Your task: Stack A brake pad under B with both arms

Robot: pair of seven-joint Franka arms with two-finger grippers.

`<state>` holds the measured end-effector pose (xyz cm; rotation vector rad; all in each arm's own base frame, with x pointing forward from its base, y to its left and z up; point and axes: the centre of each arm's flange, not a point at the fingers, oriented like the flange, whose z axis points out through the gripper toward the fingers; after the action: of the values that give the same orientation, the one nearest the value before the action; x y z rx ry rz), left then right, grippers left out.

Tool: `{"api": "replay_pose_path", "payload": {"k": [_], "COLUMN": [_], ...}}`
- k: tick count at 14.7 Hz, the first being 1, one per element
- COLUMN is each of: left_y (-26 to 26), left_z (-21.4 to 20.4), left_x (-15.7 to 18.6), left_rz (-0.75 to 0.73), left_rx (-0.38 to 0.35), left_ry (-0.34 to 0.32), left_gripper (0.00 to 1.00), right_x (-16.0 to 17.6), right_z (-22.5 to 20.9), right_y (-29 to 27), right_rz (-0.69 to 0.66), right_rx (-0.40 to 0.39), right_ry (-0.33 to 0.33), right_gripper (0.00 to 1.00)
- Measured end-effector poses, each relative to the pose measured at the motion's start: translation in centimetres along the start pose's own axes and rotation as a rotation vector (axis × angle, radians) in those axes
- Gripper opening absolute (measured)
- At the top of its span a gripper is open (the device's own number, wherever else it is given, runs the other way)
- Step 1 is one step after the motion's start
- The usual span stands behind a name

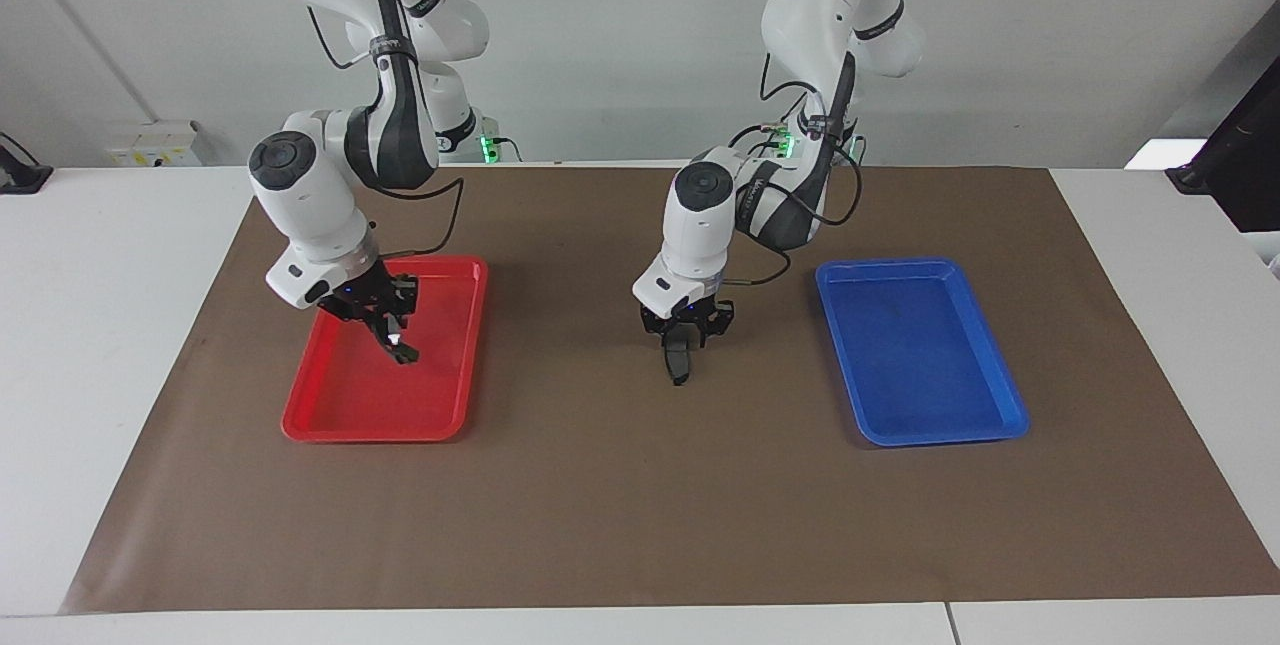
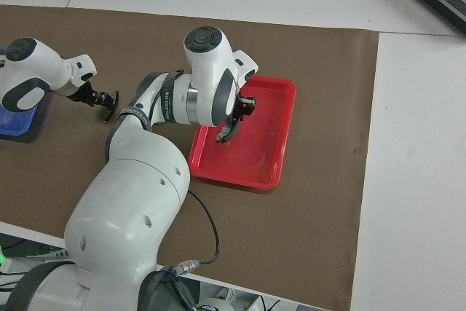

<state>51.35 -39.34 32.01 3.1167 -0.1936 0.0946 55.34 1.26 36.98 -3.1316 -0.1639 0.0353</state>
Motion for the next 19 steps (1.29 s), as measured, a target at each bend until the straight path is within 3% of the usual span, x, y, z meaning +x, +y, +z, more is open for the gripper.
{"api": "replay_pose_path", "payload": {"k": [2,7,11,15,19], "left_y": [-3.2,-18.2,-29.5,-34.9,-37.2], "left_z": [-2.9,-11.2,-17.2,-21.1,-25.0], "left_x": [1.2,2.1,2.1,0.5,-0.1], "left_rz": [-0.002,-0.010,-0.001,-0.029,-0.003], "left_rx": [-0.007,0.016,0.011,0.015,0.014], "left_ry": [0.020,-0.032,0.027,0.019,-0.028], "left_gripper": [0.98,0.99,0.99,0.99,0.99], "right_x": [0.8,1.9,2.4,4.8,5.4], "right_z": [-1.7,-4.0,-3.2,-1.0,2.4], "right_y": [-1.7,-13.5,-22.9,-31.8,-36.0], "right_rz": [0.015,0.101,0.143,0.190,0.207], "right_rx": [0.003,0.010,0.019,0.030,0.029], "right_ry": [-0.006,0.005,0.006,0.007,-0.001], "right_gripper": [0.43,0.43,0.43,0.43,0.43]}}
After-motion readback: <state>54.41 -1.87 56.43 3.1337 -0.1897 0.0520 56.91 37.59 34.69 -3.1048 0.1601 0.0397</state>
